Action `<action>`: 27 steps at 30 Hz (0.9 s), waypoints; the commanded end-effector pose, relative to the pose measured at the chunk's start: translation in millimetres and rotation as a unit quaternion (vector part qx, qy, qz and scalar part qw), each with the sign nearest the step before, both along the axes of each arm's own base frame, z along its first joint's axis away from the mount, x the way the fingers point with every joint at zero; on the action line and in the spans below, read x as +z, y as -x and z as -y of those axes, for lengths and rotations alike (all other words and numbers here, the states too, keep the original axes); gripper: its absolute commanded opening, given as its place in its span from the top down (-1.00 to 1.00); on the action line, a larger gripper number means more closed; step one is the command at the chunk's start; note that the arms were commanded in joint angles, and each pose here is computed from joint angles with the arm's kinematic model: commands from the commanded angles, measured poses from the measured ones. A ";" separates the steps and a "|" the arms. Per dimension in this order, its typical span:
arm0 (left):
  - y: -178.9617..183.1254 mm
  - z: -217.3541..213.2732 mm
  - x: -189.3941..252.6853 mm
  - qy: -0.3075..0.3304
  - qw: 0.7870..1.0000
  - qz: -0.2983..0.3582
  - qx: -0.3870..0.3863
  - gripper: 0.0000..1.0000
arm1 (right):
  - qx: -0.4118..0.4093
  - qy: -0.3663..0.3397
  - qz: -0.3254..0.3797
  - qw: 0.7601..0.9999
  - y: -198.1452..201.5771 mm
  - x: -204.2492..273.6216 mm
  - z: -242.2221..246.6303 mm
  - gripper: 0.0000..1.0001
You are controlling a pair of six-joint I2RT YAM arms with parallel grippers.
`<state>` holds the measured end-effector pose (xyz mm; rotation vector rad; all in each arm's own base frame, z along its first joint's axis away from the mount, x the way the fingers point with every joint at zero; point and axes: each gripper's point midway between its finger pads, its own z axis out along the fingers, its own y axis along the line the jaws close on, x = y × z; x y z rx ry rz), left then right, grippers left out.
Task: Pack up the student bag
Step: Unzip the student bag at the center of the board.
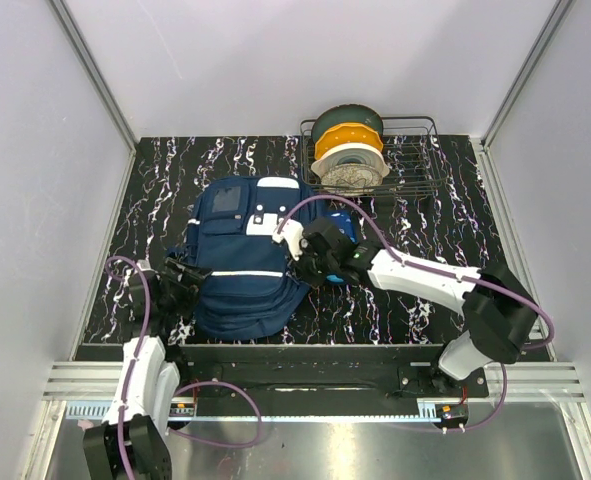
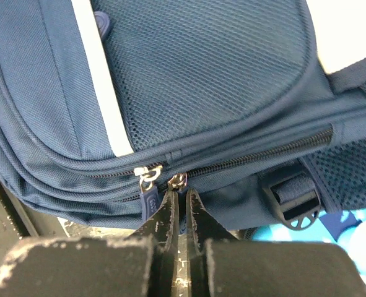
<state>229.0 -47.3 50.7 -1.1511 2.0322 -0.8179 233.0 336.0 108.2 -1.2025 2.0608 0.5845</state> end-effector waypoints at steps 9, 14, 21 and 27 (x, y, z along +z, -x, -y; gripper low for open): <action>-7.1 23.0 8.7 0.062 0.997 0.041 -0.001 -0.81 | 0.178 -0.112 -0.217 0.953 120.3 32.2 -77.3 1.00; -8.4 22.1 19.4 0.047 0.997 0.054 -0.010 -0.81 | 0.122 -0.088 -0.165 0.975 91.5 30.2 -79.3 1.00; -18.9 6.4 72.7 -0.045 0.995 0.089 -0.026 -0.98 | -0.039 -0.091 -0.170 0.980 10.2 25.1 -63.7 1.00; -21.6 4.4 132.1 -0.105 0.982 0.144 -0.061 -0.98 | -0.173 -0.110 -0.181 0.962 -56.9 21.9 -28.5 1.00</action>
